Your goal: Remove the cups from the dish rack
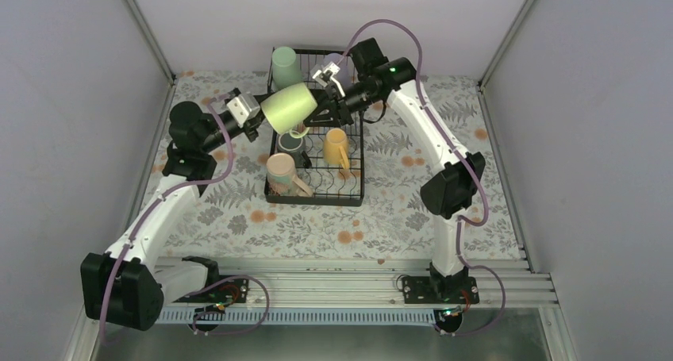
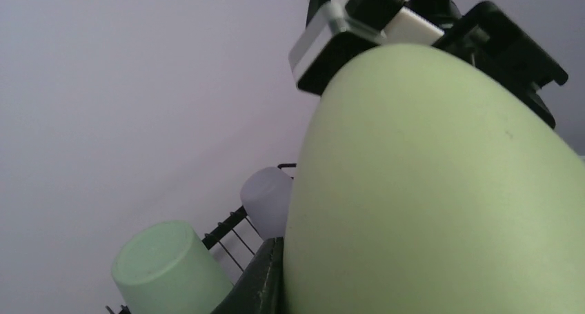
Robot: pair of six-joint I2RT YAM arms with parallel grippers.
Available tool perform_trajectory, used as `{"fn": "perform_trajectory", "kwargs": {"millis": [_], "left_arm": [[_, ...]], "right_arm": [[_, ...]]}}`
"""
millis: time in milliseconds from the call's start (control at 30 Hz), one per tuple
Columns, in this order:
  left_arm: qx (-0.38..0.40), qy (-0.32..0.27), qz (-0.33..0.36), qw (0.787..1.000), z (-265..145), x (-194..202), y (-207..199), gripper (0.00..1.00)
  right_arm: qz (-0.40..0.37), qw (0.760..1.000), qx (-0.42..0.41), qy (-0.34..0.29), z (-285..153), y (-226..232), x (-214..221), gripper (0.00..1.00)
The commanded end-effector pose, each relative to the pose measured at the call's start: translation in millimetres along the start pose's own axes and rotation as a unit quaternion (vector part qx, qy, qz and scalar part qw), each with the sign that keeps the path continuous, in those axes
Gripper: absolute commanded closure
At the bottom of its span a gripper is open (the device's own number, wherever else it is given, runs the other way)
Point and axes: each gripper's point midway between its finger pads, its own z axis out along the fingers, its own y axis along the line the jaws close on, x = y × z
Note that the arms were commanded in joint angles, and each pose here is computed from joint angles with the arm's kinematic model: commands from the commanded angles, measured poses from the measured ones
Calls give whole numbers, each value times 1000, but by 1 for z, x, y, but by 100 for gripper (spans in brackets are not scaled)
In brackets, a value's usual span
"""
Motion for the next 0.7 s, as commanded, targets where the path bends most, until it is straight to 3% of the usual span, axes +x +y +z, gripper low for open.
{"fn": "perform_trajectory", "kwargs": {"millis": [0,200,467,667], "left_arm": [[42,-6,20,999,2,-19,-20,97],[59,2,12,998,5,-17,-28,98],[36,13,14,999,4,-15,-22,98],[-30,53,48,997,-4,-12,-1,98]], "right_arm": [[-34,999,-9,-15,5,-1,-12,75],[-36,999,-5,-14,7,-5,-13,71],[-47,999,20,-5,3,-6,-13,30],[-50,994,100,18,-3,-28,-9,25]]}}
